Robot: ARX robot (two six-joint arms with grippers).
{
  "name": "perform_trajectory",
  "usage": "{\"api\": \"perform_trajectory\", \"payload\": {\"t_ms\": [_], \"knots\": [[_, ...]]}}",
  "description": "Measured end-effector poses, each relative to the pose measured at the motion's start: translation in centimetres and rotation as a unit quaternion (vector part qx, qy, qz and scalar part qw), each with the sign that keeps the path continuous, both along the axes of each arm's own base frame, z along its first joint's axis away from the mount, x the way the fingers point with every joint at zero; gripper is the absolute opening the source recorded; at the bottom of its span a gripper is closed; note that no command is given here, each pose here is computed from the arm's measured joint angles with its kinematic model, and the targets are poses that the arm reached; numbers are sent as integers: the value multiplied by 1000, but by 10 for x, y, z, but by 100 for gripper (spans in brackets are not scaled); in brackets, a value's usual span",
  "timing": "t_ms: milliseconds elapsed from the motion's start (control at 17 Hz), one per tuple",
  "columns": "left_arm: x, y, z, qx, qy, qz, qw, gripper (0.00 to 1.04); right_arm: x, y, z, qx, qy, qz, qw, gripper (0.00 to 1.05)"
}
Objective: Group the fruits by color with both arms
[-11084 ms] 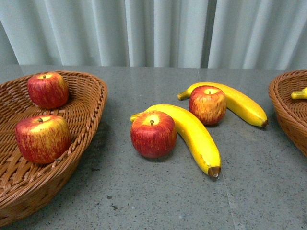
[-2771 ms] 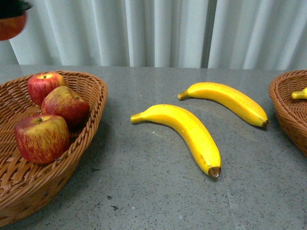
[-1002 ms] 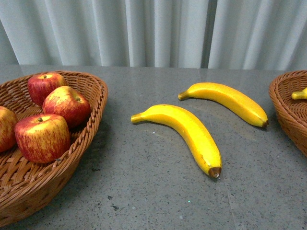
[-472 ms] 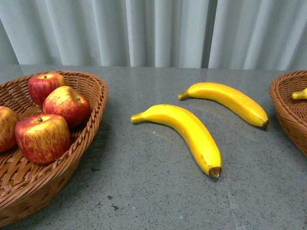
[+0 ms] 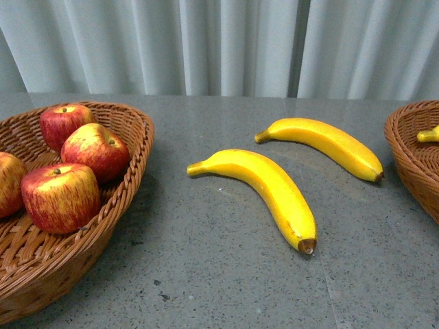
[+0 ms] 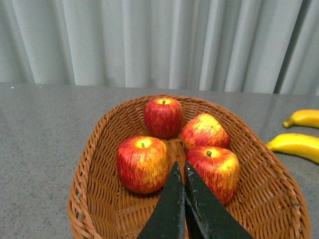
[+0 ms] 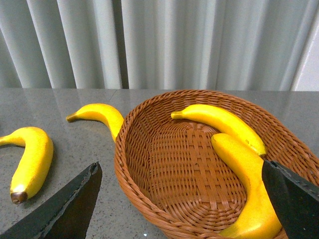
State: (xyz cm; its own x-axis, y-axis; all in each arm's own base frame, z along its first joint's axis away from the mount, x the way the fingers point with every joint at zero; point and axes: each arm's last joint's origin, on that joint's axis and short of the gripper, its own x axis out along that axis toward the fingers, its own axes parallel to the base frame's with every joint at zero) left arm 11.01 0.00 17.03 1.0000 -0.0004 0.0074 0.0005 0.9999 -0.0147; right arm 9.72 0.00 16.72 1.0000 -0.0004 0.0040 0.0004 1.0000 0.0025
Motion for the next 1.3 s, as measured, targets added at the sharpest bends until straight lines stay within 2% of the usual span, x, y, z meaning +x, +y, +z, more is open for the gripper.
{"api": "perform_trajectory", "payload": {"t_ms": [177, 236, 295, 354, 649, 884, 1061, 1238, 1297], "knots": [[-5, 0, 0, 0, 2, 1, 1000, 1, 0, 0, 0, 0, 0, 0, 1000, 98], [-11, 0, -6, 0, 21, 0, 1000, 1, 0, 0, 0, 0, 0, 0, 1000, 98], [-13, 0, 0, 1, -8, -1, 1000, 1, 0, 0, 0, 0, 0, 0, 1000, 98], [-13, 0, -4, 1, 8, 0, 1000, 1, 0, 0, 0, 0, -1, 0, 1000, 98], [-13, 0, -3, 1, 3, 0, 1000, 1, 0, 0, 0, 0, 0, 0, 1000, 98], [-13, 0, -3, 0, 3, 0, 1000, 45, 0, 0, 0, 0, 0, 0, 1000, 98], [-13, 0, -3, 0, 3, 0, 1000, 61, 0, 0, 0, 0, 0, 0, 1000, 98], [-13, 0, -3, 0, 4, 0, 1000, 94, 0, 0, 0, 0, 0, 0, 1000, 98], [-13, 0, -3, 1, 4, 0, 1000, 99, 0, 0, 0, 0, 0, 0, 1000, 98]]}}
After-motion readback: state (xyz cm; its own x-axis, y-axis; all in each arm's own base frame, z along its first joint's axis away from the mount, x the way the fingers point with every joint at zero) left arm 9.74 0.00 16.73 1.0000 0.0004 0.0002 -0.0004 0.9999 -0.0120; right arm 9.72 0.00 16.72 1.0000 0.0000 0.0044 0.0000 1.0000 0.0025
